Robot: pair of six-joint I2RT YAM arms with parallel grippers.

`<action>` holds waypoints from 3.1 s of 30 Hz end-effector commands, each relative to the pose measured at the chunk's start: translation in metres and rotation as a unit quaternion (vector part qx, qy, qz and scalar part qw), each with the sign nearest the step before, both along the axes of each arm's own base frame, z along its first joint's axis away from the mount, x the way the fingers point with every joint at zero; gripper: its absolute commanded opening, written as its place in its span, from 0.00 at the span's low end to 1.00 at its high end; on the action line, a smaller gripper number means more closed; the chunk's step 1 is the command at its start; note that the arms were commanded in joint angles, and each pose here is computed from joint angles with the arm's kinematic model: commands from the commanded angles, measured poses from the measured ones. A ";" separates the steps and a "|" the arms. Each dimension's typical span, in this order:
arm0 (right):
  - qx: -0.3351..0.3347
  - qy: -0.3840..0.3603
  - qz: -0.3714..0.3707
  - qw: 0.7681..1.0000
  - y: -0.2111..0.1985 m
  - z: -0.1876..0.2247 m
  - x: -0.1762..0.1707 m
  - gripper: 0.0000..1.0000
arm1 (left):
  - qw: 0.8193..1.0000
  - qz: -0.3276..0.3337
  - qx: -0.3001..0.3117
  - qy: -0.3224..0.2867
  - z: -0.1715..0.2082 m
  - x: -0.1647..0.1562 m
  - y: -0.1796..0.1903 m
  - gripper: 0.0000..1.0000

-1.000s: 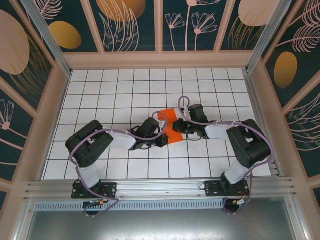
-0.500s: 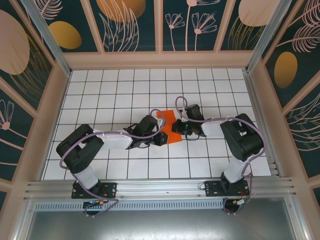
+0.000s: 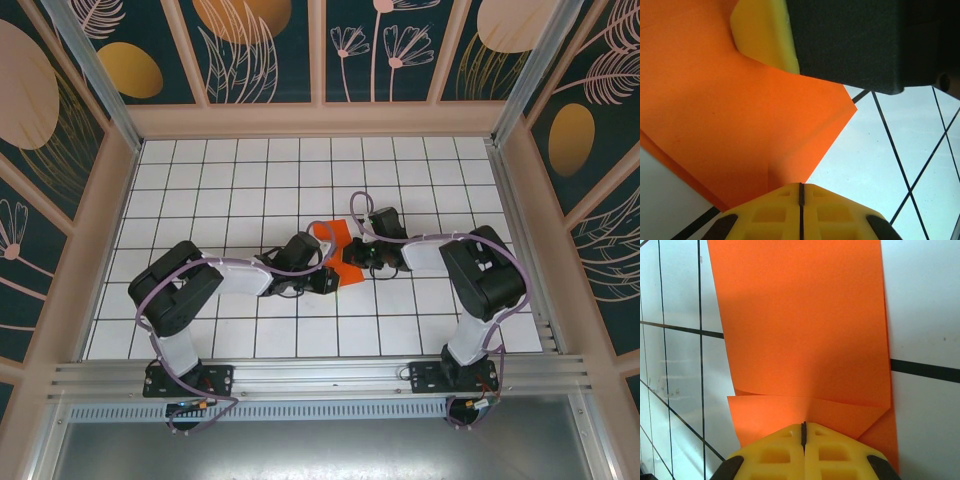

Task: Fold a paper plane with a square sheet of paper (fold left side to right side)
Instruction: Fold the triangle a second time at the center of the table, then turn over the paper at the center of the table.

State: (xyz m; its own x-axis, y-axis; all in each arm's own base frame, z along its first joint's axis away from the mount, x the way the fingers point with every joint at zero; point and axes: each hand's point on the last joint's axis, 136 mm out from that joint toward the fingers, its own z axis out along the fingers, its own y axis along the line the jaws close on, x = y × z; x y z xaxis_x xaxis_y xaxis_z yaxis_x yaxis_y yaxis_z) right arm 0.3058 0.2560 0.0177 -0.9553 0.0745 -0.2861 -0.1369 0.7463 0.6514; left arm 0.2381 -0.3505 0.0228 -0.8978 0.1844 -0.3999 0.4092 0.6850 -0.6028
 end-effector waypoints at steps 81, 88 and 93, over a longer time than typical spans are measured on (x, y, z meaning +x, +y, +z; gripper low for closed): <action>0.012 -0.104 -0.044 0.994 -0.016 0.067 0.027 0.36 | 0.992 0.094 -0.065 -0.061 0.059 0.057 0.055 0.46; 0.035 -0.112 -0.095 0.989 -0.058 0.074 0.015 0.62 | 0.989 0.085 -0.108 -0.058 0.067 0.079 0.032 0.62; 0.055 -0.118 -0.099 0.987 -0.069 0.076 0.002 0.71 | 0.992 0.068 -0.107 -0.027 0.043 0.082 0.020 0.62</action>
